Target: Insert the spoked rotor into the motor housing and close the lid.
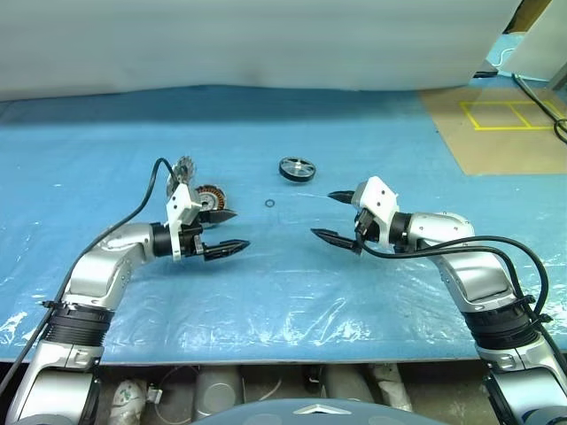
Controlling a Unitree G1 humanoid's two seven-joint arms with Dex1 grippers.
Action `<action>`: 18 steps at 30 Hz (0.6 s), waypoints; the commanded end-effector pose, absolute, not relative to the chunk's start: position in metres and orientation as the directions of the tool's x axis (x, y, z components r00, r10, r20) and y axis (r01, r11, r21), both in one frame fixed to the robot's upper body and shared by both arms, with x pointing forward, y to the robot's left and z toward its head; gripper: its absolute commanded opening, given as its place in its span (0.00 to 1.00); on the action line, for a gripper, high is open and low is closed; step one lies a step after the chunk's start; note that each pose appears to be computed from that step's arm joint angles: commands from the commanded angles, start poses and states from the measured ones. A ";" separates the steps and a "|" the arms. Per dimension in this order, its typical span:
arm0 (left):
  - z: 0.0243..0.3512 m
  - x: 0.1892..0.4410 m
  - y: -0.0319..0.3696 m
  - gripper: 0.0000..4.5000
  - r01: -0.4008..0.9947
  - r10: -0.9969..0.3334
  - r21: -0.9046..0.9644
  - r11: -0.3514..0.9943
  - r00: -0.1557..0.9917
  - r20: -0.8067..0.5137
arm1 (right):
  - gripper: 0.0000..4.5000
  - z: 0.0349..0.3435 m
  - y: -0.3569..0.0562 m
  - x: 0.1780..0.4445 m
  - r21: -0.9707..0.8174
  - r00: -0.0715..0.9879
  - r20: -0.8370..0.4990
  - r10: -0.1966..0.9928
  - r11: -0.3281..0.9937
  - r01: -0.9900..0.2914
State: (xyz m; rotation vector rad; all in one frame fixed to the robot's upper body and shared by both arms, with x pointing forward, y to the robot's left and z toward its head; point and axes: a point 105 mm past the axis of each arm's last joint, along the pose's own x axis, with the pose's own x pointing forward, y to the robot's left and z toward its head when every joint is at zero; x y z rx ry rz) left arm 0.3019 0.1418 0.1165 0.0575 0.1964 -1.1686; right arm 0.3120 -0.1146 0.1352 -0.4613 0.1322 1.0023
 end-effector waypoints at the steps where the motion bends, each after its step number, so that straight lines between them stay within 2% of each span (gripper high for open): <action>1: 0.124 0.298 0.143 0.99 0.927 -0.909 -0.012 0.375 0.365 -0.198 | 1.00 0.144 -0.109 0.310 -0.346 0.529 -0.291 0.797 0.428 -0.835; 18: 0.128 0.300 0.152 0.99 0.920 -0.895 0.008 0.392 0.384 -0.228 | 1.00 0.143 -0.112 0.311 -0.360 0.535 -0.295 0.792 0.426 -0.830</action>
